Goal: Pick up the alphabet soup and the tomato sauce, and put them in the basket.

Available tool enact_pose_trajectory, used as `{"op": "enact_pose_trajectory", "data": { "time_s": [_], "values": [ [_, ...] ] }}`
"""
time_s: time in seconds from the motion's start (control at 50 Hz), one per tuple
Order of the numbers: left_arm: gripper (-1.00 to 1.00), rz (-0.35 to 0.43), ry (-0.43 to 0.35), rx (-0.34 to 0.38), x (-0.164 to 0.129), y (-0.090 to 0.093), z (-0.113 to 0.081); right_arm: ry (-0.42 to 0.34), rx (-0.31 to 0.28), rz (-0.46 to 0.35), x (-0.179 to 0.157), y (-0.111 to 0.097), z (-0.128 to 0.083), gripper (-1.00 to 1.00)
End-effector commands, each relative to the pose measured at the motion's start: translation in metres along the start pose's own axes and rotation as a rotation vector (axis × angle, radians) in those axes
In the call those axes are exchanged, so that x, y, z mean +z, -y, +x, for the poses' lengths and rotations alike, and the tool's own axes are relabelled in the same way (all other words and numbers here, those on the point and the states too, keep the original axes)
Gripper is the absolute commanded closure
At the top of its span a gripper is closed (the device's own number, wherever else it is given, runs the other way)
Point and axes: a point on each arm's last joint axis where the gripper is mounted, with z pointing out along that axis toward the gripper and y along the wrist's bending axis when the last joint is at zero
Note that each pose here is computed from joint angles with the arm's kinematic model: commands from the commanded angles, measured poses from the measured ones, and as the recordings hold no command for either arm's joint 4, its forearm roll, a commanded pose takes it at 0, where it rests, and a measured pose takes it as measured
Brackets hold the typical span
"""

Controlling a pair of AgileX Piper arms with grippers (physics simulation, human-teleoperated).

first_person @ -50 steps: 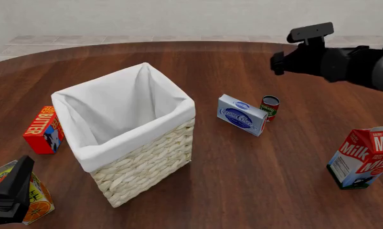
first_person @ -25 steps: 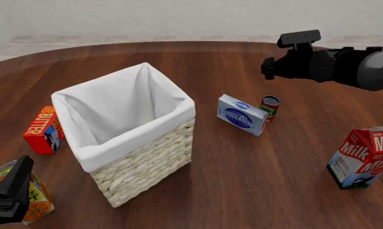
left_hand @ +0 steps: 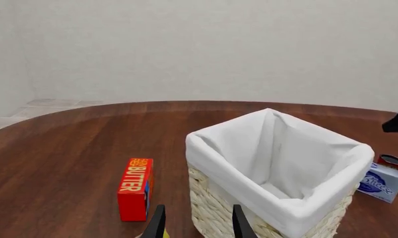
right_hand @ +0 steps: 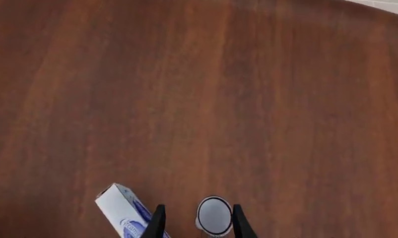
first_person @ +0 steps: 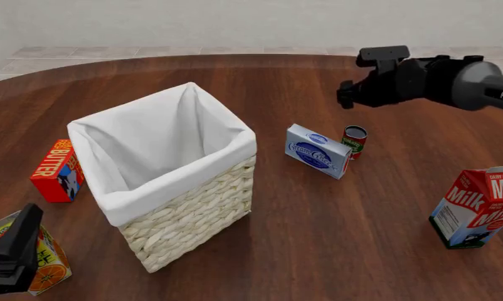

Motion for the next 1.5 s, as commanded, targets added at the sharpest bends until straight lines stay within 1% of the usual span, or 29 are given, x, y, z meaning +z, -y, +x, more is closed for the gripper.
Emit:
{"op": "enact_pose_trajectory", "data": {
  "time_s": [0.02, 0.04, 0.06, 0.08, 0.14, 0.16, 0.18, 0.2, 0.26, 0.3, 0.34, 0.46, 0.6, 0.76, 0.88, 1.04, 1.16, 1.36, 1.5],
  "values": [
    [-1.0, -0.001, 0.001, -0.002, 0.0, 0.0, 0.0, -0.051, -0.02, 0.011, 0.012, 0.007, 0.0, -1.0],
    [-1.0, -0.001, 0.001, -0.002, 0.0, 0.0, 0.0, -0.04, -0.03, 0.019, 0.011, 0.012, -0.001, -1.0],
    [-1.0, 0.0, 0.001, -0.002, 0.0, 0.0, 0.0, -0.06, -0.034, 0.029, 0.015, 0.019, 0.0, -1.0],
    [-1.0, 0.0, 0.002, -0.002, 0.0, 0.0, 0.0, -0.061, -0.035, 0.043, 0.016, 0.027, 0.0, -1.0],
    [-1.0, 0.0, 0.002, -0.001, 0.0, 0.0, 0.0, -0.062, -0.033, 0.033, 0.016, 0.021, 0.0, -1.0],
    [-1.0, 0.0, 0.002, -0.001, 0.0, 0.0, 0.0, -0.072, 0.0, 0.028, 0.018, 0.018, 0.0, -1.0],
    [-1.0, 0.0, 0.002, -0.001, 0.0, 0.0, 0.0, -0.077, 0.023, 0.037, 0.021, 0.023, 0.0, -1.0],
    [-1.0, 0.0, 0.002, -0.001, 0.0, 0.0, 0.0, -0.075, 0.031, 0.042, 0.021, 0.026, -0.001, -1.0],
    [-1.0, -0.001, 0.002, -0.001, 0.0, 0.0, 0.0, -0.072, 0.005, 0.034, 0.021, 0.022, 0.0, -1.0],
    [-1.0, -0.001, 0.002, -0.001, 0.0, 0.0, 0.0, -0.075, 0.006, 0.033, 0.023, 0.021, 0.001, -1.0],
    [-1.0, -0.001, 0.002, -0.001, 0.0, 0.0, 0.0, -0.081, -0.005, 0.031, 0.025, 0.02, 0.002, -1.0],
    [-1.0, -0.001, 0.003, -0.002, 0.0, 0.0, 0.0, -0.099, 0.012, 0.018, 0.03, 0.012, 0.006, -1.0],
    [-1.0, -0.002, 0.003, -0.003, 0.0, 0.0, 0.0, -0.113, 0.018, 0.016, 0.035, 0.011, 0.013, -1.0],
    [-1.0, -0.002, 0.003, -0.004, 0.0, 0.0, 0.0, -0.122, 0.017, 0.019, 0.038, 0.012, 0.018, -1.0],
    [-1.0, -0.003, 0.003, -0.005, 0.0, 0.0, 0.0, -0.132, 0.018, 0.027, 0.04, 0.018, 0.023, -1.0],
    [-1.0, -0.003, 0.004, -0.005, 0.0, 0.0, 0.0, -0.147, 0.016, 0.023, 0.045, 0.015, 0.033, -1.0],
    [-1.0, -0.003, 0.005, -0.005, 0.0, 0.0, -0.001, -0.155, 0.018, 0.019, 0.047, 0.012, 0.036, -1.0],
    [-1.0, -0.003, 0.004, -0.004, 0.0, 0.0, 0.0, -0.168, 0.025, 0.02, 0.05, 0.013, 0.044, -1.0],
    [-1.0, -0.004, 0.004, -0.004, 0.0, 0.0, 0.0, -0.177, 0.028, 0.029, 0.052, 0.019, 0.049, -1.0]
  ]
}}
